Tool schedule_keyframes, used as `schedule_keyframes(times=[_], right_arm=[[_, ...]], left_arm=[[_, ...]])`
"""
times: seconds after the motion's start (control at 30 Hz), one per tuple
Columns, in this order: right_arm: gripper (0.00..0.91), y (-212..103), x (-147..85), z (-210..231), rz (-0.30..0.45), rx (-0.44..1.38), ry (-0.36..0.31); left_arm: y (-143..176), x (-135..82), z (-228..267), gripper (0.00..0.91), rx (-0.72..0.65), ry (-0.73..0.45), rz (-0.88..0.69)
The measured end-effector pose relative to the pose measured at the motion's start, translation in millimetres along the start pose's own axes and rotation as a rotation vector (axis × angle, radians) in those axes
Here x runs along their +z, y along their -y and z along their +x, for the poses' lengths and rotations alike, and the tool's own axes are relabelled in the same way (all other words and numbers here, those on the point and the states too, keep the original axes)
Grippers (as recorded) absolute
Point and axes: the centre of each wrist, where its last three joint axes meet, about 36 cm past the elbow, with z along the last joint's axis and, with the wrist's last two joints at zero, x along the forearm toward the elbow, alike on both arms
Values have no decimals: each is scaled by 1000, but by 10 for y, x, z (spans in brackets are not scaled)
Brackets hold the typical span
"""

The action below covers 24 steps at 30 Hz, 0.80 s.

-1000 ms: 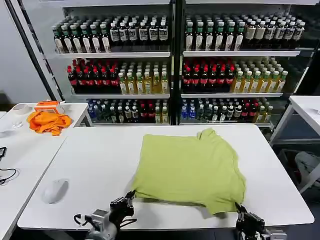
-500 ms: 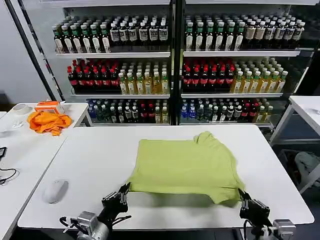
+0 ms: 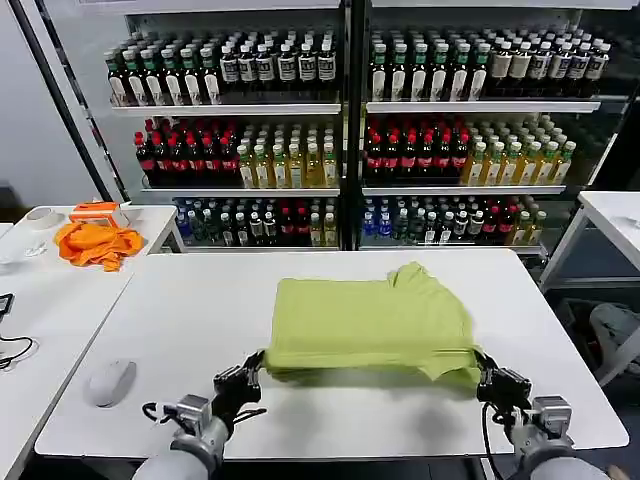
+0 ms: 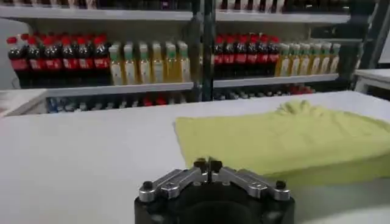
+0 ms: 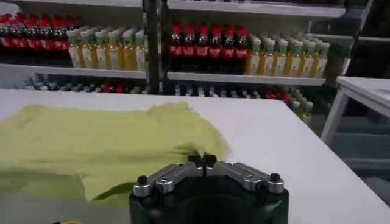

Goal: Fold and organize the clothes.

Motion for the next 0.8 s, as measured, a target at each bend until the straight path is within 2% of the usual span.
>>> schedule_keyframes(times=[0.37,0.4,0.43,0.47,0.5,0.8], right_arm=[[0,-7,130,-157,21,17,-23],[111,-9,135,-160,22,17,-25],[725,-11,138,-162,23,17,-25],[907,-12,141,-164,23,18,-26],[907,-14,145,-165,23,17,-25],[907,-5,145,-124,20,18,1]], left_arm=[[-6,125,-319,30,-14,-21,-21],[-3,141,-338,50,-16,-25,-21],[0,150,-350,282,-17,-27,-21],[3,157,-359,725,-18,-29,-20],[5,161,-367,907,-18,-30,-18],[19,205,-366,907,-30,-40,-3]])
